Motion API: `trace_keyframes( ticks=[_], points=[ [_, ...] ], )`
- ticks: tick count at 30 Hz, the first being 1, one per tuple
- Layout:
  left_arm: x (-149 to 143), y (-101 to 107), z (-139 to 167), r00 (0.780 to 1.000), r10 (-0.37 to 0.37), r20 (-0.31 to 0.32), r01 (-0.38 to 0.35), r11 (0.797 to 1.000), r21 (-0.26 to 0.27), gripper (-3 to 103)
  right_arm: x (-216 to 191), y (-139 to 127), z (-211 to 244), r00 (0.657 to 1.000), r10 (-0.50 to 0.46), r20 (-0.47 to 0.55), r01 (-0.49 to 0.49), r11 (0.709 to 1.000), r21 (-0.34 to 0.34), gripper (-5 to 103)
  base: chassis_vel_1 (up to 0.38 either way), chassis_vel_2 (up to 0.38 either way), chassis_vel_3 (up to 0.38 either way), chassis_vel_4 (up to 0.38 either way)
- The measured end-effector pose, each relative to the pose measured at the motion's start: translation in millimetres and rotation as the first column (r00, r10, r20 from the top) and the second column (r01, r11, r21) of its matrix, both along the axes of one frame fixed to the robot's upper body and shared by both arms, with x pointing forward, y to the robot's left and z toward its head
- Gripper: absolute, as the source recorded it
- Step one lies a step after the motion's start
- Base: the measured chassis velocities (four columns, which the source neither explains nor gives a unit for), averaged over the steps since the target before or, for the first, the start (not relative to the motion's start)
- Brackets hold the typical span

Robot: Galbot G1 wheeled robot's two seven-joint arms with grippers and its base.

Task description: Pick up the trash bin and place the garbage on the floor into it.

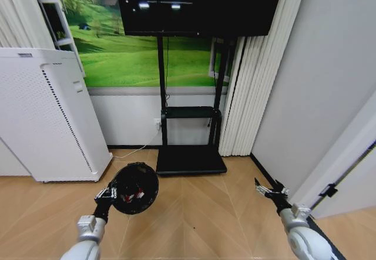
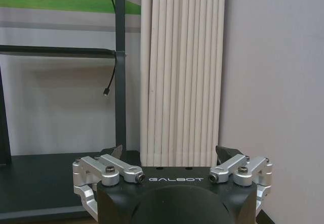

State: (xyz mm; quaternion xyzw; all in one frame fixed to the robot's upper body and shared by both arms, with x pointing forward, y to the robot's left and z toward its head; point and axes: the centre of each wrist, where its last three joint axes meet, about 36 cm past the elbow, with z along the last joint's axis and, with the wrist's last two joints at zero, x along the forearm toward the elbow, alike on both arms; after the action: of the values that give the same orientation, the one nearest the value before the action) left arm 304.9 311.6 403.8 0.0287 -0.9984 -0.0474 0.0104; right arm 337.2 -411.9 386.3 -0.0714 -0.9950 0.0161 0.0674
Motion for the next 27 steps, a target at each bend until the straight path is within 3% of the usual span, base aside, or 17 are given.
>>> trace_keyframes(
  ticks=[11,27],
  points=[
    [2,-8,-4,1.000,-0.013,-0.006,0.013,1.000,-0.010,6,0,0,0,1.000,0.001,0.001,-0.001,1.000,0.000,100,0.053,0.054,-0.054,-0.051],
    [8,-16,-10,1.000,-0.024,-0.014,0.024,1.000,-0.018,6,1,0,0,1.000,0.001,0.001,-0.001,1.000,-0.001,100,0.247,0.259,-0.255,-0.244]
  ],
)
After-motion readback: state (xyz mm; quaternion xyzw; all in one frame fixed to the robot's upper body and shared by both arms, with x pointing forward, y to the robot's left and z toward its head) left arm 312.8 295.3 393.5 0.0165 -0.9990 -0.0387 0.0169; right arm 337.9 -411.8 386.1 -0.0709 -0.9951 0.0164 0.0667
